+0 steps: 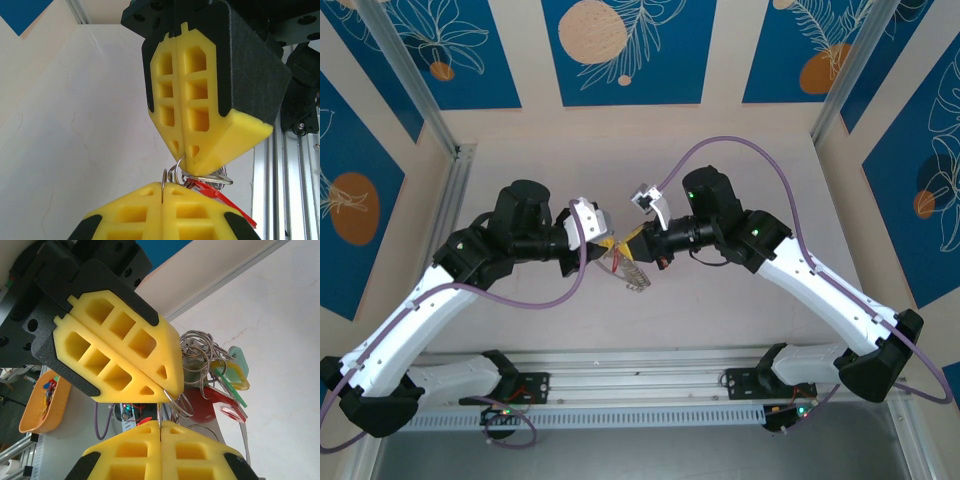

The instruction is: Put the keys on the keyring

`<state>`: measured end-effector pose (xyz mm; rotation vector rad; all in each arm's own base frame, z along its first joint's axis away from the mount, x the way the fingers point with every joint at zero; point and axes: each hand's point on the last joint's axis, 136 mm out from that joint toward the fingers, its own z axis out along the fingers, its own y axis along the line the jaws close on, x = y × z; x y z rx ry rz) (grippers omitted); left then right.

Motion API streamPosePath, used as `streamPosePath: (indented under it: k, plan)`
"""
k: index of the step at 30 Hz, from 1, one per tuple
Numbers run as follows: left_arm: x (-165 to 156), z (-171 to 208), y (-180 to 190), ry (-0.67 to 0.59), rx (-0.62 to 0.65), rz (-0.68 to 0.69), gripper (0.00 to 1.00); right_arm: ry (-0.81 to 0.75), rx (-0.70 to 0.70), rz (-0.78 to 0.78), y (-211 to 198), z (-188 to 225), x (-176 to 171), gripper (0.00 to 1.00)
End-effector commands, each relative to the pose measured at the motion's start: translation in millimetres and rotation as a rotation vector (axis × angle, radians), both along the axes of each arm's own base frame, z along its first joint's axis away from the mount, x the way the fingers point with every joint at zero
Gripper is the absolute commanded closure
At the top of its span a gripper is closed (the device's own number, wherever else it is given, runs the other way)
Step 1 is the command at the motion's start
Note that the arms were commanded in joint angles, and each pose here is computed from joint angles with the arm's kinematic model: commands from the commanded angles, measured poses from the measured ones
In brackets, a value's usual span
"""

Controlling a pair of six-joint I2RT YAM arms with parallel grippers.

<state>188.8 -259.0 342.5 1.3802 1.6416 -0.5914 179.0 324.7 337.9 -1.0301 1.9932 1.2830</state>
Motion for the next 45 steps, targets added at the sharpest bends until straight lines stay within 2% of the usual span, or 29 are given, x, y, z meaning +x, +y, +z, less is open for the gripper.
streamPosePath:
  k: [1,19,37,45]
  plan:
    - [-14,28,-4,-0.053,-0.078,-0.064,1.00,-0.025,0.027,-0.031,-1,13,8,1.00]
    - [-21,29,-3,-0.051,-0.080,-0.091,1.00,-0.007,0.008,-0.040,-1,12,13,1.00]
    - [-24,39,-1,-0.069,-0.114,-0.090,1.00,0.052,-0.058,-0.099,-8,-7,24,1.00]
    - [-25,40,0,-0.073,-0.116,-0.087,1.00,0.042,-0.031,-0.077,-6,-2,21,1.00]
